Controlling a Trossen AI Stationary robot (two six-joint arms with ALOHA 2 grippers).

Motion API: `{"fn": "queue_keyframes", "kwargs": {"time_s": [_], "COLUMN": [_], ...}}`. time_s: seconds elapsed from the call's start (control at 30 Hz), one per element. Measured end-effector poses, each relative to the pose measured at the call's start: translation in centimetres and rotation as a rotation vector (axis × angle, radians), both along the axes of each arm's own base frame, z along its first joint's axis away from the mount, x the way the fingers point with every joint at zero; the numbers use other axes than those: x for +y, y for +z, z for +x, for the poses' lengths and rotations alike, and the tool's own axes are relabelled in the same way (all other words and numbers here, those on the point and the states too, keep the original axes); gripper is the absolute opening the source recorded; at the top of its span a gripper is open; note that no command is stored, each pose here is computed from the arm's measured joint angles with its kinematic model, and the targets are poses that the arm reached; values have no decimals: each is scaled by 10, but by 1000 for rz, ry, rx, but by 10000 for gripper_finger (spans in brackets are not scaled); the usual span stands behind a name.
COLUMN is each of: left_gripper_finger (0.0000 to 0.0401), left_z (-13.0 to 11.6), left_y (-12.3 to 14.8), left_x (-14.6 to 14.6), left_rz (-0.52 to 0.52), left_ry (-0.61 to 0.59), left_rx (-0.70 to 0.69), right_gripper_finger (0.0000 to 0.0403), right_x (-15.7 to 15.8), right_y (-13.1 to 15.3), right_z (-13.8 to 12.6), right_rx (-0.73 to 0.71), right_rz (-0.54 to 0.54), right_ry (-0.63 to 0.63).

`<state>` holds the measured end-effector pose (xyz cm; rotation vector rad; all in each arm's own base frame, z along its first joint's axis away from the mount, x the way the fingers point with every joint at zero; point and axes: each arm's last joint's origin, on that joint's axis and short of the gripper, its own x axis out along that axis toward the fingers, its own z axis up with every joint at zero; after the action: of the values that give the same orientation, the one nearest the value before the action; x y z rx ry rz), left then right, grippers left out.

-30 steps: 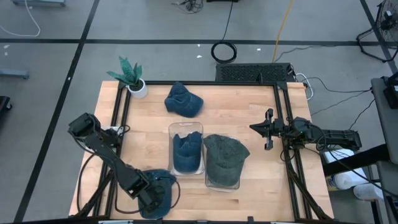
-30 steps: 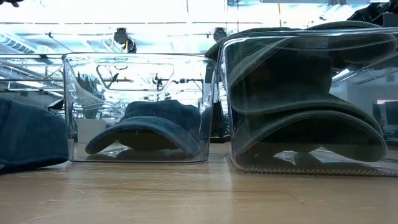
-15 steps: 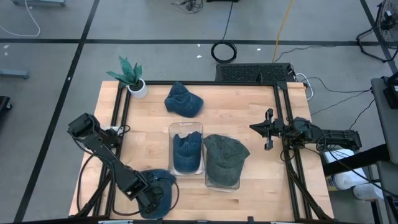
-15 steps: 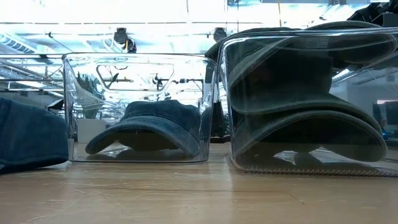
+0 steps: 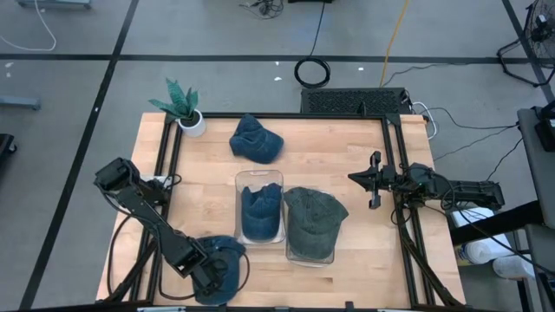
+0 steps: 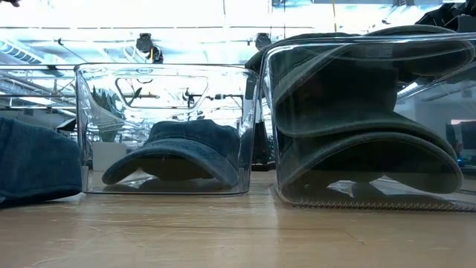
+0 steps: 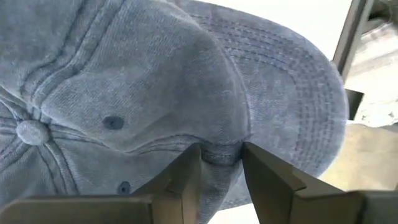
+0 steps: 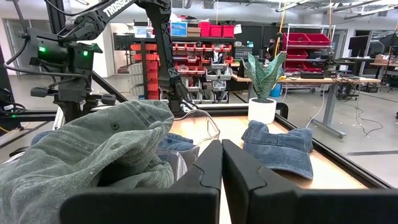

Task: Pick & Place hat
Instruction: Put the bottom blue cap into the left transparent bin

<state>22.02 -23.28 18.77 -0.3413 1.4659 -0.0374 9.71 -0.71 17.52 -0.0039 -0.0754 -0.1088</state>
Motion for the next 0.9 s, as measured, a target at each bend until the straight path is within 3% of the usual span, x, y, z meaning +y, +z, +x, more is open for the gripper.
{"fn": "queue_keyframes", "kwargs": {"time_s": [0.7,0.9], "left_gripper_finger": [120,62], "left_z": [-1,2], "left_y": [-10,-10], "left_x": [8,11], "left_rz": [33,31], "left_ry": [69,100], "left_rx": [20,20], "right_gripper_finger": [0,0], "right_x": [0,0], "right_y": [0,0], "right_z": [0,0], "right_rx": [0,0], "right_rz": [0,0], "right_ry": [0,0]}}
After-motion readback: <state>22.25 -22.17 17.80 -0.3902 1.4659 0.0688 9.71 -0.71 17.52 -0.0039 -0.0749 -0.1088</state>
